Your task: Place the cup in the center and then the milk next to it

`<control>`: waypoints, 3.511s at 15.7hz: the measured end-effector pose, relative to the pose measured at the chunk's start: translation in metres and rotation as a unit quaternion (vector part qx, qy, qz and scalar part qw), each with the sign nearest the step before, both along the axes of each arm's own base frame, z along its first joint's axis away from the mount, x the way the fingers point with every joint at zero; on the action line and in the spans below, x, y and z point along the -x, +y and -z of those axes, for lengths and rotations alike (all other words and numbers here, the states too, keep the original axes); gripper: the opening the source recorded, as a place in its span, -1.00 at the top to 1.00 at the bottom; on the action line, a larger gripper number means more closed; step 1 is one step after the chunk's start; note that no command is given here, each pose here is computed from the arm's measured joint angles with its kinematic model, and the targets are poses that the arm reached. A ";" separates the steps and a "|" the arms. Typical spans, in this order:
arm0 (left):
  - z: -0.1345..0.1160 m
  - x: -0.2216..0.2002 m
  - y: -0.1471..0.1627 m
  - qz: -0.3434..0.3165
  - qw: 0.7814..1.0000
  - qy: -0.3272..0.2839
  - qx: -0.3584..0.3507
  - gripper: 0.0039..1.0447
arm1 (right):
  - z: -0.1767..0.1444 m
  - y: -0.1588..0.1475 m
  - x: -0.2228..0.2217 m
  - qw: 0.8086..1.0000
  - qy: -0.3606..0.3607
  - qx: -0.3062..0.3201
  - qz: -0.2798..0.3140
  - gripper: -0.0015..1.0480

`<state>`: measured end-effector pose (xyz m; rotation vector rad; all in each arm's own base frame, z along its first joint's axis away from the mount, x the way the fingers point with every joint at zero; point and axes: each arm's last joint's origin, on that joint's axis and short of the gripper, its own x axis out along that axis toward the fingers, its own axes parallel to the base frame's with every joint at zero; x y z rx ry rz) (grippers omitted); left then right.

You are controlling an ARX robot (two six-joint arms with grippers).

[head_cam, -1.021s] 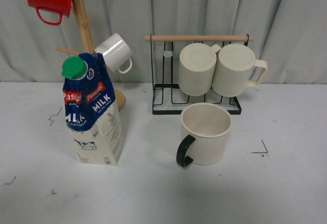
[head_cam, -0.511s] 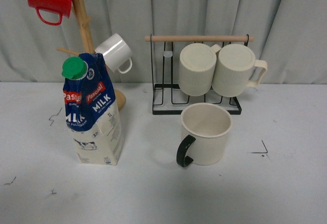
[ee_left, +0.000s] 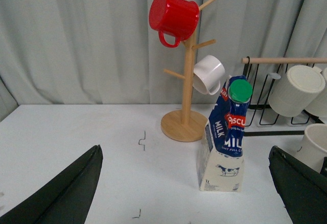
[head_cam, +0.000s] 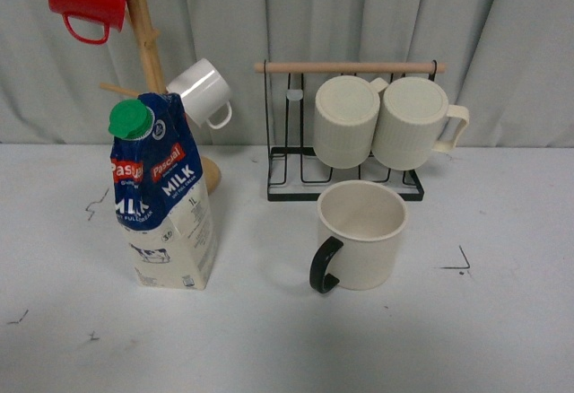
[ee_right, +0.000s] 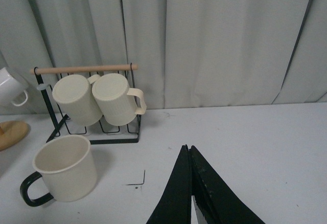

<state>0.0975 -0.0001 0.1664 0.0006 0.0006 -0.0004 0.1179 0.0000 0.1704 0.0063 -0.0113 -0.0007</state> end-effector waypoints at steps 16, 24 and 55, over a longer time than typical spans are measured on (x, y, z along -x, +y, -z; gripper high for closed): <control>0.000 0.000 0.000 0.000 1.000 0.000 0.000 -0.88 | 0.003 0.000 0.021 1.000 0.002 0.000 0.000 0.96; 0.000 0.000 0.000 0.000 1.000 0.000 0.000 -0.88 | 0.004 0.000 0.021 1.000 0.004 0.000 0.000 0.46; 0.034 -0.203 -0.085 0.010 0.982 0.188 -0.015 0.66 | 0.004 0.000 0.021 1.000 0.004 0.000 0.000 -0.87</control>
